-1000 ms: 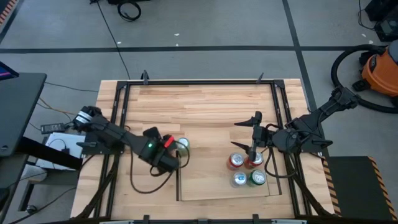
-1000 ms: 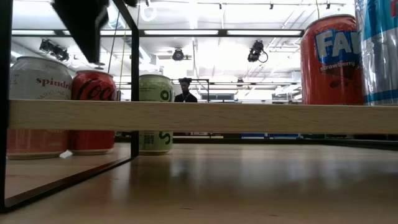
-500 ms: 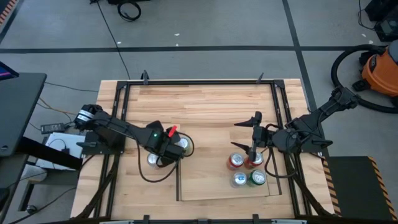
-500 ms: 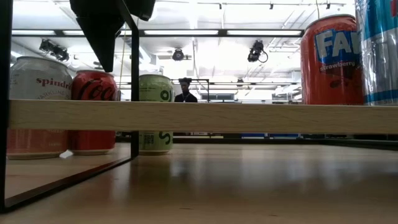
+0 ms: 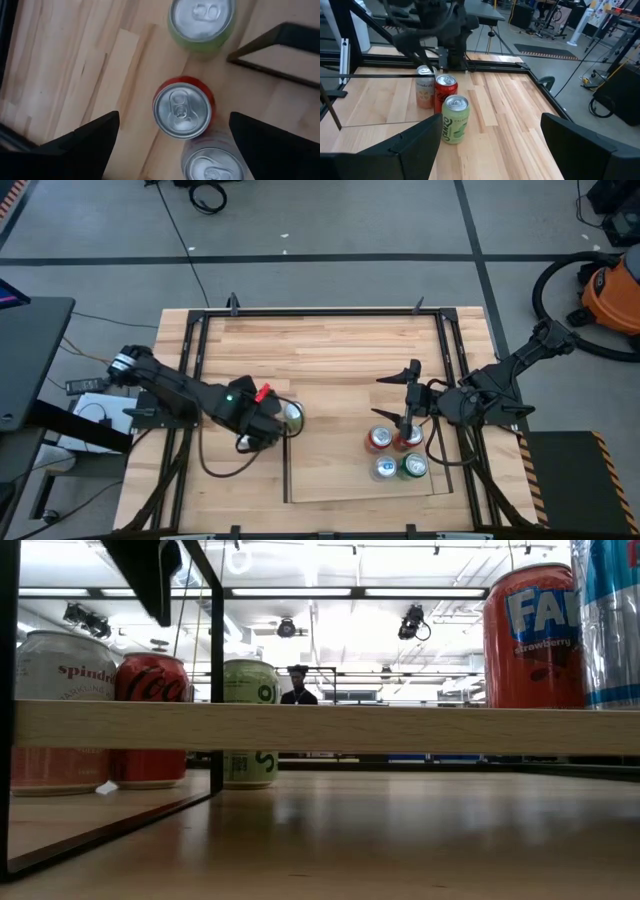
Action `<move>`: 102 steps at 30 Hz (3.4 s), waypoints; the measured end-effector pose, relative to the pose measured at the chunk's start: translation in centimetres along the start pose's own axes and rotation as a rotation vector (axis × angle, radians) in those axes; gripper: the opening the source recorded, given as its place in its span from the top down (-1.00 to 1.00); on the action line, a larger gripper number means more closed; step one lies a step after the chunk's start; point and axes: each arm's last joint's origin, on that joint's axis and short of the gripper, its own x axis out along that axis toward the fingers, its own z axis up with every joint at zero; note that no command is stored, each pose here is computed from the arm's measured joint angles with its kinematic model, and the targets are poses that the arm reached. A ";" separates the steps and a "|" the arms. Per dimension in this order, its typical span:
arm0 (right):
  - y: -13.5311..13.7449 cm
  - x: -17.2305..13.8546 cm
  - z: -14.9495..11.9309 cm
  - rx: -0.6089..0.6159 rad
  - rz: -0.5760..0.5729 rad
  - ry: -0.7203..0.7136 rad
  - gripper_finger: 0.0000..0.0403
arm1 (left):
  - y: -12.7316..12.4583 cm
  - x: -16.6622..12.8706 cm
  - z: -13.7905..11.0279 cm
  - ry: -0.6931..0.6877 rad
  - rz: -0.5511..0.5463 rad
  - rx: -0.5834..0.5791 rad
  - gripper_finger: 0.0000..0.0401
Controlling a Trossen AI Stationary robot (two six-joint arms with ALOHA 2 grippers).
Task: Place canned beverage on shelf
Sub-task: Put the red-black soda can on the shelf
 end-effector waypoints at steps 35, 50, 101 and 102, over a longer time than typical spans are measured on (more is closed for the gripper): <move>0.1 0.0 0.1 0.012 0.019 -0.010 -0.73 | 2.1 5.8 -4.2 -0.132 -0.245 -0.233 -0.94; 0.1 0.0 0.2 0.009 0.019 -0.015 -0.73 | 0.5 9.0 -4.1 -0.119 -0.186 -0.134 -0.94; 0.1 0.0 0.1 0.002 0.019 -0.009 -0.73 | 4.6 -2.2 7.2 -0.645 -0.115 0.303 -0.62; 0.1 0.0 0.1 0.002 0.019 -0.008 -0.73 | 4.4 -2.5 7.3 -0.674 -0.157 0.323 -0.62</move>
